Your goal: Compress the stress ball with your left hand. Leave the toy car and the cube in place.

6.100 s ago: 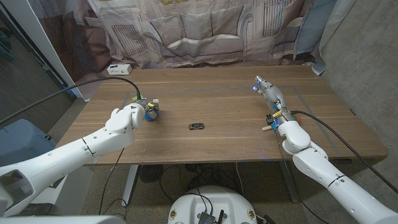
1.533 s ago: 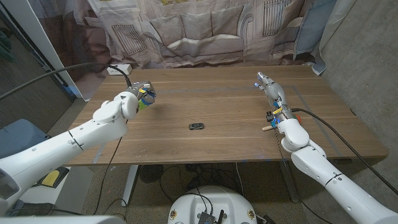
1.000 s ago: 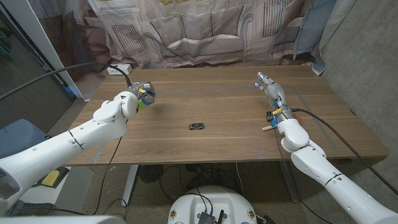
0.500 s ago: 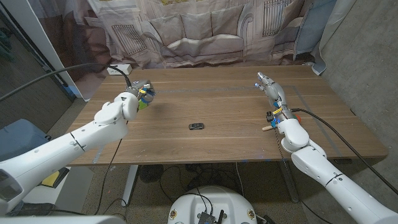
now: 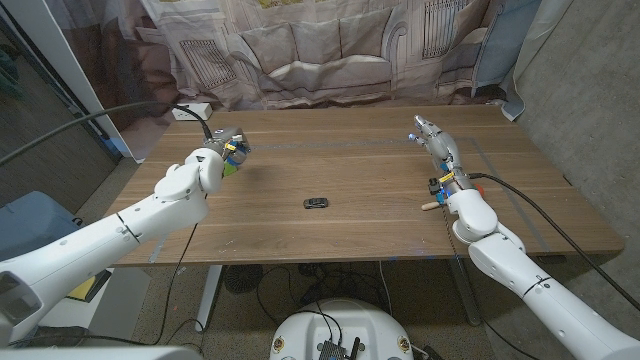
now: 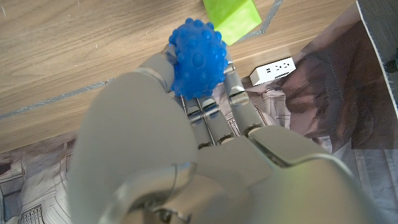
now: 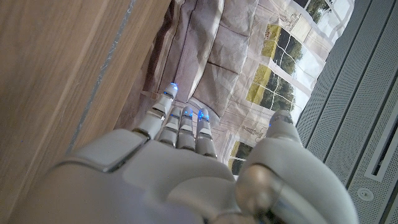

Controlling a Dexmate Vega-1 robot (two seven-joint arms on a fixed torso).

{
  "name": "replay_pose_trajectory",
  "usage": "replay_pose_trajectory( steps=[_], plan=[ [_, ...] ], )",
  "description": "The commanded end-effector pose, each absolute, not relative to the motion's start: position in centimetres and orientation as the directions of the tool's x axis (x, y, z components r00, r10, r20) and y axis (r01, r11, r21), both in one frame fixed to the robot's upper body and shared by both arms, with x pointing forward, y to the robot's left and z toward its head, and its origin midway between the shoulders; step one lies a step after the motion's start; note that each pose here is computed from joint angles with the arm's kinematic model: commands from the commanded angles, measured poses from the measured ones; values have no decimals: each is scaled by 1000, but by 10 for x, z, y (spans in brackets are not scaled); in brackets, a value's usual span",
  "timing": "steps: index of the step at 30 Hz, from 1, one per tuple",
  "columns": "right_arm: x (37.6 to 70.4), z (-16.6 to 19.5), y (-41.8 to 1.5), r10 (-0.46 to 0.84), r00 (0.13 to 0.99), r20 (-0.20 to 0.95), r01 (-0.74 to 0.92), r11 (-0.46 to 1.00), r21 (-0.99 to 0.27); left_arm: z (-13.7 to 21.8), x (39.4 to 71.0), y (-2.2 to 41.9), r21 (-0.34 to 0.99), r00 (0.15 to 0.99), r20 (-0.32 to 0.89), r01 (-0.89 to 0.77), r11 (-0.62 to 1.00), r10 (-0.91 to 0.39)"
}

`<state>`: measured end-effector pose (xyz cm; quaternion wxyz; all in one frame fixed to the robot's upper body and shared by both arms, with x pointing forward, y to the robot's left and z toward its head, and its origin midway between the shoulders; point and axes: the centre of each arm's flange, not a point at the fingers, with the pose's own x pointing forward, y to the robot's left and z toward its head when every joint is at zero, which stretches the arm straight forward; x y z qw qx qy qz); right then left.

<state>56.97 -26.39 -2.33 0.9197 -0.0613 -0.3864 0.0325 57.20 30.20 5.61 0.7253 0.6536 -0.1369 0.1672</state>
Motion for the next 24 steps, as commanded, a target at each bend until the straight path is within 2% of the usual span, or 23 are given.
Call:
replay_pose_trajectory(
  steps=[1, 24],
  plan=[
    [573, -24, -263, 106, 692, 714, -18, 991, -129, 58, 576, 301, 901, 909, 415, -417, 118, 49],
    [572, -23, -262, 90, 691, 717, -4, 993, -120, 64, 583, 299, 909, 920, 392, -391, 147, 26]
  ],
)
